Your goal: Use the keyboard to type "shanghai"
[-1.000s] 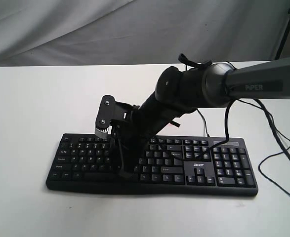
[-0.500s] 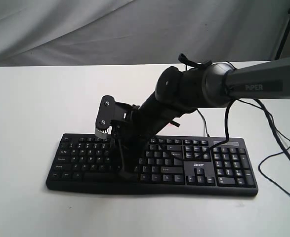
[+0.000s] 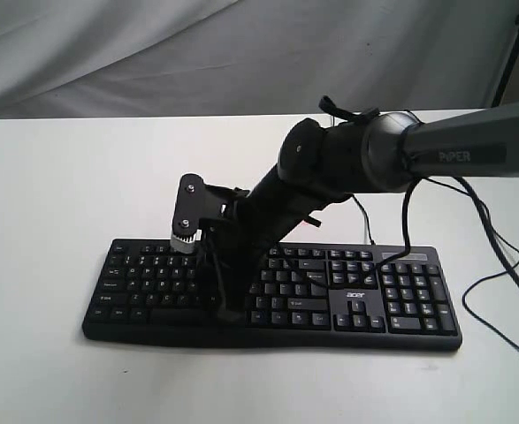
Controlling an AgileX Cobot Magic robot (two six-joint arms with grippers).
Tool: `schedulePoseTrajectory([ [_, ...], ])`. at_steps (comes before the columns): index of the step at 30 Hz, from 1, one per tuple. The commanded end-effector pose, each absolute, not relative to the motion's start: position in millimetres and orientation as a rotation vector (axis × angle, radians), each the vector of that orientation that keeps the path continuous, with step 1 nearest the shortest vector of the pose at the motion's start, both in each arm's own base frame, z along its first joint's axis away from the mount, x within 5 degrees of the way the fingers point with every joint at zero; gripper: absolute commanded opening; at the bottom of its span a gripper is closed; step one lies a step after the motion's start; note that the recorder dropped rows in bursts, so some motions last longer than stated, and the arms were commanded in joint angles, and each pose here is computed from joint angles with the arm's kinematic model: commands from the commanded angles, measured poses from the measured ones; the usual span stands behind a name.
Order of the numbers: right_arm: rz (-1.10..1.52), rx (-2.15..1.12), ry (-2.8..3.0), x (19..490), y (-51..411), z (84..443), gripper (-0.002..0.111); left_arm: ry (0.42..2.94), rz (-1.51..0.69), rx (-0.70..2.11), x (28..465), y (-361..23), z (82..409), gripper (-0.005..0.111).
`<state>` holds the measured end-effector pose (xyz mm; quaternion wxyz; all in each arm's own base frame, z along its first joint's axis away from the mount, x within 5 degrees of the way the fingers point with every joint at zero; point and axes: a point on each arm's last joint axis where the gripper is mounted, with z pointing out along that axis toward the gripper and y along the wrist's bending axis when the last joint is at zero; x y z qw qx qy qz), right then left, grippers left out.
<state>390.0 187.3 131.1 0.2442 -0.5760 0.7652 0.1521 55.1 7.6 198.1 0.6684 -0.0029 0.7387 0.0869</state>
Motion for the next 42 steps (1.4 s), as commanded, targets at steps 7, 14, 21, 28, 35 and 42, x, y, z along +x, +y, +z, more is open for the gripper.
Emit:
schedulePoseTrajectory([
  [7, 0.417, -1.596, 2.071, 389, 187, 131, 0.0, 1.671, 0.19, -0.006, 56, 7, 196, 0.001],
  [14, 0.428, -1.589, 2.077, 390, 188, 123, 0.0, 1.671, 0.19, -0.006, 56, 7, 196, 0.001],
  [21, 0.429, -1.594, 2.074, 389, 188, 123, 0.0, 1.671, 0.19, -0.006, 56, 7, 196, 0.001],
  [28, 0.416, -1.62, 2.097, 390, 186, 106, 0.0, 1.671, 0.19, -0.006, 56, 7, 196, 0.001],
  [35, 0.401, -1.608, 2.073, 390, 186, 124, 0.0, 1.671, 0.19, -0.006, 56, 7, 196, 0.001],
  [42, 0.398, -1.569, 2.071, 390, 186, 136, 0.0, 1.671, 0.19, -0.006, 56, 7, 196, 0.001],
])
